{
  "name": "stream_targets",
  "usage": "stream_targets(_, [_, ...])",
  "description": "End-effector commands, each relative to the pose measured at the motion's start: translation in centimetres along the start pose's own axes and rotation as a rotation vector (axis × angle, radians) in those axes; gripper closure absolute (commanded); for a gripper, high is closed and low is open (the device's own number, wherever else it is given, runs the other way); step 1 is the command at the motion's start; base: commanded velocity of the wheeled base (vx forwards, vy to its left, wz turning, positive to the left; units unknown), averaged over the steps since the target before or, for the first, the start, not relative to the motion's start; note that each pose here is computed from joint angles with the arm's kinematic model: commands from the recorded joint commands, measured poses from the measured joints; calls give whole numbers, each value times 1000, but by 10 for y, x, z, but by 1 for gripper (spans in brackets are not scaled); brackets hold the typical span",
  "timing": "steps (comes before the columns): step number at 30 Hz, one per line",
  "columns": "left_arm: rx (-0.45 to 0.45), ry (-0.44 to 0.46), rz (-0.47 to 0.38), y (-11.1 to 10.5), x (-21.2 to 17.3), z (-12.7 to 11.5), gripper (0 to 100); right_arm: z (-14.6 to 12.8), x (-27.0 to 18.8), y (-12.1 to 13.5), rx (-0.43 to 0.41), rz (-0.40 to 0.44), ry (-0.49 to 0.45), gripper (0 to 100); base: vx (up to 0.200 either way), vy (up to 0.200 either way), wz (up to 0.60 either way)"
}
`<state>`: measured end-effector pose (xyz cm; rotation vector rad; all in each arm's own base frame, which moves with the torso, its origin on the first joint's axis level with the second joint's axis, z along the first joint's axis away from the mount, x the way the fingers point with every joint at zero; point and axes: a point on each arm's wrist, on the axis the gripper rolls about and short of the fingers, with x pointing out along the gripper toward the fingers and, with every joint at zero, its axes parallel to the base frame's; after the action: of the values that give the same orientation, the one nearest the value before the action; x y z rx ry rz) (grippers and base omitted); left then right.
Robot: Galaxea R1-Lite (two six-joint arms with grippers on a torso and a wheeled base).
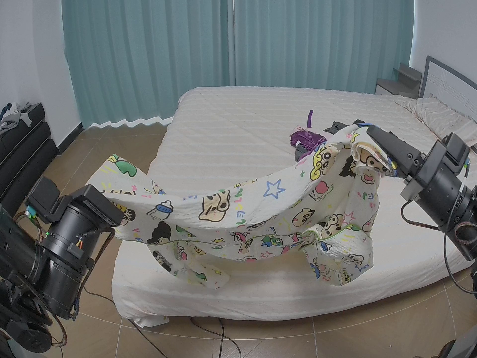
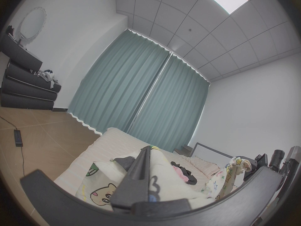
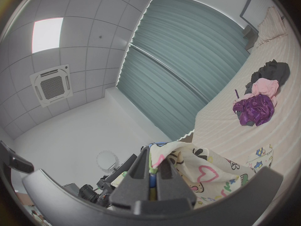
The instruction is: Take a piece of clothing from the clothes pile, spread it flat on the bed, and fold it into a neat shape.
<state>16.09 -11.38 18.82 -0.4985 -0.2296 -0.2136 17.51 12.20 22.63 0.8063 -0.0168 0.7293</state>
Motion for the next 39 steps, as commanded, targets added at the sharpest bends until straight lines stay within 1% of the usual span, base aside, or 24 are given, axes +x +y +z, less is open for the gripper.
stream_targets(1, [-12, -67, -30, -2, -9, 19, 100, 13, -19, 20, -24, 96, -33, 100, 0, 0, 0])
stream_targets(2, [-12, -76, -33, -2, -10, 21, 100, 15, -23, 24, -28, 116, -37, 100, 0, 0, 0])
stream_targets(3, [-12, -76, -33, -2, -10, 21, 100, 16, -24, 24, -28, 118, -35, 100, 0, 0, 0])
stream_targets(4, [-15, -94, -42, -3, -12, 26, 100, 20, -31, 30, -38, 158, -43, 100, 0, 0, 0])
stream_targets(6, [-14, -103, -44, -3, -13, 29, 100, 24, -36, 34, -44, 184, -50, 100, 0, 0, 0])
stream_targets(8, [-9, -125, -50, -4, -16, 35, 100, 31, -45, 42, -55, 222, -76, 100, 0, 0, 0])
stream_targets(10, [-7, -129, -51, -4, -16, 36, 100, 33, -48, 44, -57, 229, -82, 100, 0, 0, 0])
stream_targets(11, [-3, -148, -54, -4, -18, 41, 100, 41, -58, 52, -64, 273, -111, 100, 0, 0, 0])
stream_targets(12, [-3, -148, -54, -4, -18, 41, 100, 41, -58, 52, -64, 273, -111, 100, 0, 0, 0])
stream_targets(13, [-3, -160, -54, -5, -18, 43, 100, 44, -62, 56, -69, 299, -113, 100, 0, 0, 0])
stream_targets(15, [-3, -160, -54, -5, -18, 43, 100, 44, -63, 55, -70, 299, -105, 100, 0, 0, 0])
stream_targets(18, [-1, -160, -50, -4, -18, 43, 100, 42, -55, 50, -69, 264, -74, 100, 0, 0, 0])
stream_targets(21, [-4, -162, -49, -4, -18, 44, 100, 51, -37, 53, -76, 245, -83, 100, 0, 0, 0])
stream_targets(23, [-3, -157, -46, -4, -17, 42, 100, 47, -21, 46, -72, 195, -33, 100, 0, 0, 0])
stream_targets(24, [-2, -156, -46, -3, -17, 42, 100, 46, -19, 45, -70, 189, -28, 100, 0, 0, 0])
stream_targets(25, [2, -144, -37, -1, -18, 39, 100, 40, -8, 33, -65, 138, 7, 100, 0, 0, 0])
stream_targets(26, [13, -110, -20, 4, -19, 31, 100, 32, 5, 19, -56, 86, 43, 100, 0, 0, 0])
stream_targets(27, [15, -96, -14, 5, -18, 28, 100, 29, 9, 16, -54, 75, 53, 100, 0, 0, 0])
stream_targets(28, [12, -47, 5, 10, -17, 16, 100, 19, 20, 3, -44, 34, 90, 100, 0, 0, 0])
stream_targets(30, [-5, -20, 37, 15, -11, 7, 100, 10, 35, -11, -40, -3, 112, 100, 0, 0, 0])
stream_targets(32, [-23, -20, 75, 20, -1, 3, 100, 6, 48, -24, -43, -33, 105, 100, 0, 0, 0])
stream_targets(35, [-9, 3, 114, 26, 13, -9, 100, 9, 60, -39, -54, -58, 70, 100, 0, 0, 0])
stream_targets(36, [-4, 12, 122, 27, 15, -12, 100, 10, 64, -43, -56, -64, 64, 100, 0, 0, 0])
stream_targets(39, [-28, 29, 127, 28, 15, -17, 100, 13, 68, -48, -60, -75, 56, 100, 0, 0, 0])
